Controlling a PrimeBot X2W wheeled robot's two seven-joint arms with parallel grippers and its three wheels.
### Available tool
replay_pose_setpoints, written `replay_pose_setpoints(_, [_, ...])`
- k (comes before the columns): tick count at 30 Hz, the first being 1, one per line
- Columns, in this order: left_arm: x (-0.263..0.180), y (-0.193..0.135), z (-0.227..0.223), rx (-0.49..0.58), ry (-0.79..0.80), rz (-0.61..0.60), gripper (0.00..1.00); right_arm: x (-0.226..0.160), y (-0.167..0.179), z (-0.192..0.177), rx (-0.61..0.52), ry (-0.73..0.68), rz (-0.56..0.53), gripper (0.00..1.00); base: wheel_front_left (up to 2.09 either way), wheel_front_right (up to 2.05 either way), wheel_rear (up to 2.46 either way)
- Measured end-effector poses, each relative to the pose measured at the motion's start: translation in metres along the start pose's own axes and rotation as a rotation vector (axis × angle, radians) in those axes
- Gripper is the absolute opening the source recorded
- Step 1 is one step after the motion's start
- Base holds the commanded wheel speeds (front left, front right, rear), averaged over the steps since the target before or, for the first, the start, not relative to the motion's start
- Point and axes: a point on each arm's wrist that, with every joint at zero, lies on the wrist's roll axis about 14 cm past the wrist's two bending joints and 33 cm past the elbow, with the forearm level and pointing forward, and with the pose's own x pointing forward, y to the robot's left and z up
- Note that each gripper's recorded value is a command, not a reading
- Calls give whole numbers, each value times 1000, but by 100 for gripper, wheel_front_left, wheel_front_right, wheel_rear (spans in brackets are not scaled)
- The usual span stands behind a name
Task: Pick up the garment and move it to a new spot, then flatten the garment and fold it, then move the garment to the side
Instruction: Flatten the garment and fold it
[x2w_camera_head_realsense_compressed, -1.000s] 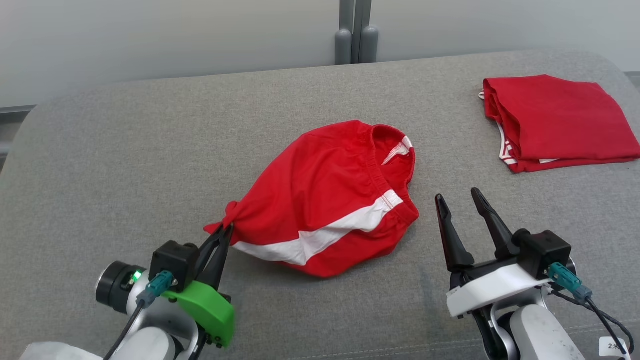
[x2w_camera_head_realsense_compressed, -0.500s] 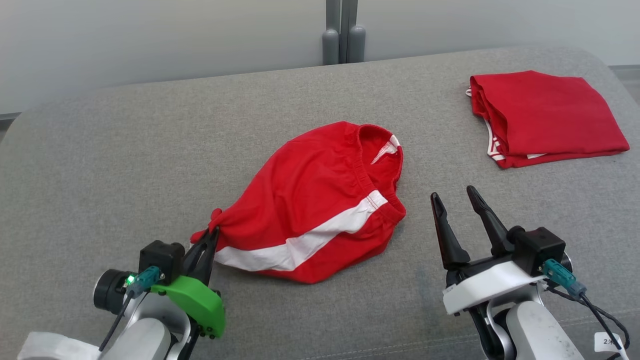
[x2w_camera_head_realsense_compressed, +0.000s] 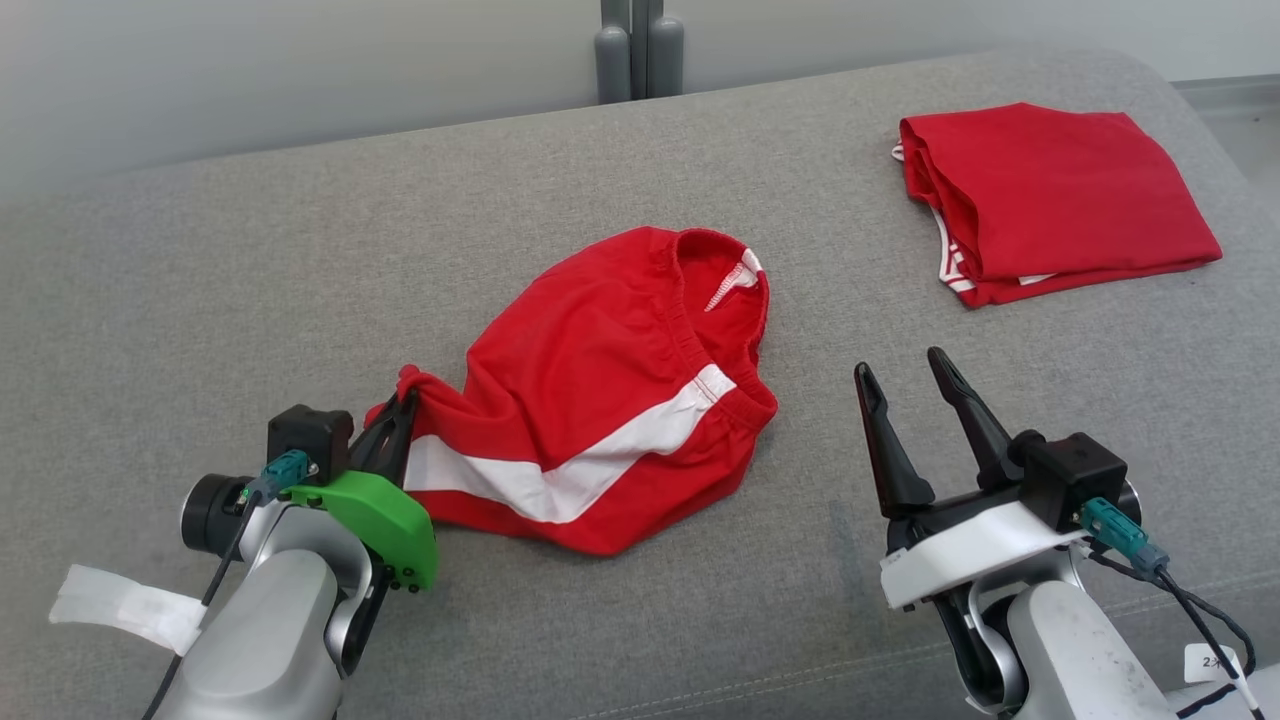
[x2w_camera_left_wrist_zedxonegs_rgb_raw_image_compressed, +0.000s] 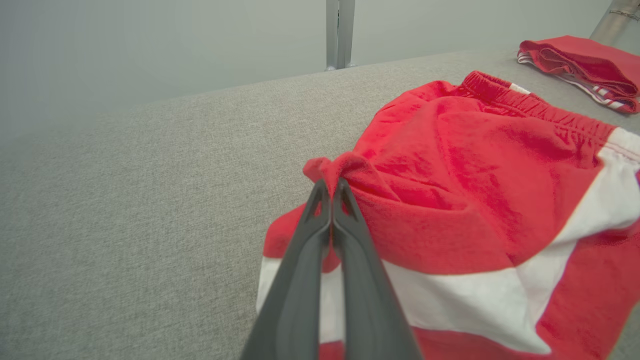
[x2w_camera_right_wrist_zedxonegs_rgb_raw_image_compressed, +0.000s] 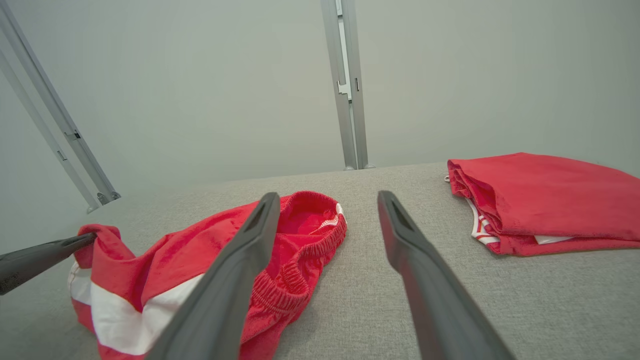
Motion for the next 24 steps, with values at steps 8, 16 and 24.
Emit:
replay_pose_setpoints(8, [11, 4, 14, 8, -42, 25, 100, -2, -9, -1, -8, 3, -26, 100, 0, 0, 0])
replay_pose_setpoints(16, [-11, 23, 35, -1, -152, 120, 100, 1, -1, 0, -2, -3, -2, 100, 0, 0, 0])
replay_pose_setpoints(24, [-55, 36, 47, -2, -252, 221, 100, -1, 7, 4, 3, -13, 15, 100, 0, 0, 0])
